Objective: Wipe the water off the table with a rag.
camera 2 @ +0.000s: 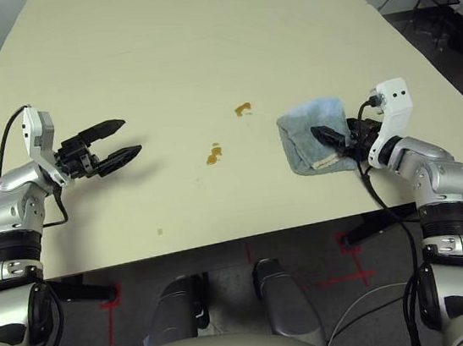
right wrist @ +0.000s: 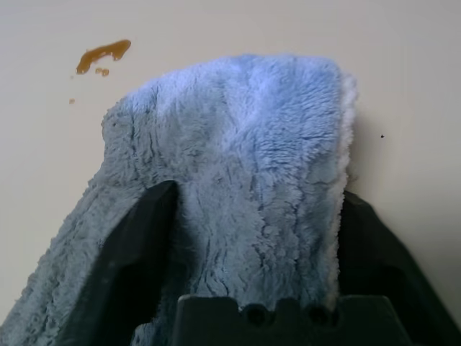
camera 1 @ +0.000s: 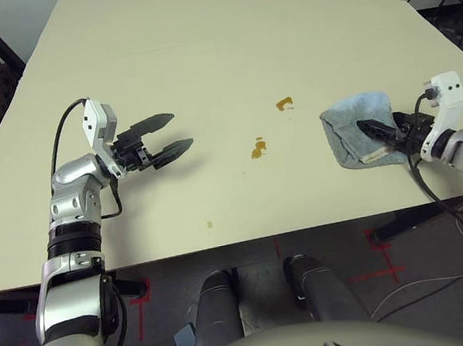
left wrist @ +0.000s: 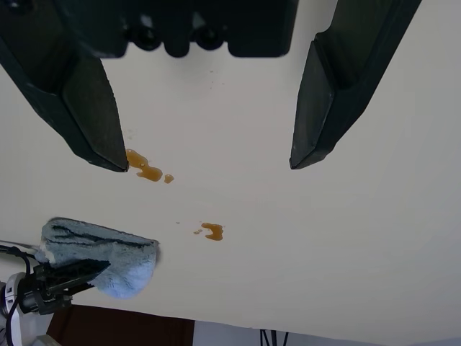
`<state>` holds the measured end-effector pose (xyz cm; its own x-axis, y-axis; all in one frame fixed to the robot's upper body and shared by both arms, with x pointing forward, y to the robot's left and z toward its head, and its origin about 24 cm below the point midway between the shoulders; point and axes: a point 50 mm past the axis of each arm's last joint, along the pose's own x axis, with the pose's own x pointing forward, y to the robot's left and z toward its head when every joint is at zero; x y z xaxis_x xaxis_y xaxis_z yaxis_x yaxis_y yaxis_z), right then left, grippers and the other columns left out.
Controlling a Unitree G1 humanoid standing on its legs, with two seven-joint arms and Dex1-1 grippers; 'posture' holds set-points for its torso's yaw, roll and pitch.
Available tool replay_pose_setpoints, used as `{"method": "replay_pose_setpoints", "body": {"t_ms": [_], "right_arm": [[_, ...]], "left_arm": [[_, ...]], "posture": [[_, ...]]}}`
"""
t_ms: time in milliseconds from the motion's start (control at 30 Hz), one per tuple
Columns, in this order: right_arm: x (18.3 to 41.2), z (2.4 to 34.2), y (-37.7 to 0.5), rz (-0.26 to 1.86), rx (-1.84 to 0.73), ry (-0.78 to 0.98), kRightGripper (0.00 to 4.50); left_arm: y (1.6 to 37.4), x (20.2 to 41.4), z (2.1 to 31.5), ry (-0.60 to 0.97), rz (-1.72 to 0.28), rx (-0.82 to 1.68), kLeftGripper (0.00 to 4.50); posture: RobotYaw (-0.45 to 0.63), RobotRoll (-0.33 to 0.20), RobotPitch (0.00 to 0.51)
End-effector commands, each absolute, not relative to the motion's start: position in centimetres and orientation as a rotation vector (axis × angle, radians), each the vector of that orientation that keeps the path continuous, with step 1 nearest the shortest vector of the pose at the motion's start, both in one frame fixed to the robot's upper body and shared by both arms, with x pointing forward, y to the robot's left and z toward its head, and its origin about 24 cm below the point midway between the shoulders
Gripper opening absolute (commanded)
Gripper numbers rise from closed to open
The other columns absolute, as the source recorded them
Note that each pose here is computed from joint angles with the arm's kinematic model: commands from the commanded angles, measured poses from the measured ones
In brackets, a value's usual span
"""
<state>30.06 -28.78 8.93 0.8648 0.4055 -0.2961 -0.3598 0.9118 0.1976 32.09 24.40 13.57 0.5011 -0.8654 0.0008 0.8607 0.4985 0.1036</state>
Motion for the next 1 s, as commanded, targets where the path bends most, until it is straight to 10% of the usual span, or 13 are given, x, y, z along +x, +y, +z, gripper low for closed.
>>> {"method": "replay_pose_setpoints", "body": {"t_ms": [33,300,1000], "right_arm": [[29.4,7.8,-28.6,0.433,0.116,0.436,2.81],[29.5,8.7,-27.5,0.491,0.169,0.422,0.04],[34.7,13.6,-21.9,0.256,0.581,0.192,0.03]], "left_arm": [[24.4,32.3,13.5,-0.051,-1.04,0.1,4.5],[24.2,32.5,13.6,-0.056,-1.039,0.1,4.5],[24.3,32.8,13.4,-0.058,-1.033,0.114,4.5]], "posture": [[-0.15,0.0,0.143],[-0.16,0.0,0.142],[-0.16,0.0,0.134]]}}
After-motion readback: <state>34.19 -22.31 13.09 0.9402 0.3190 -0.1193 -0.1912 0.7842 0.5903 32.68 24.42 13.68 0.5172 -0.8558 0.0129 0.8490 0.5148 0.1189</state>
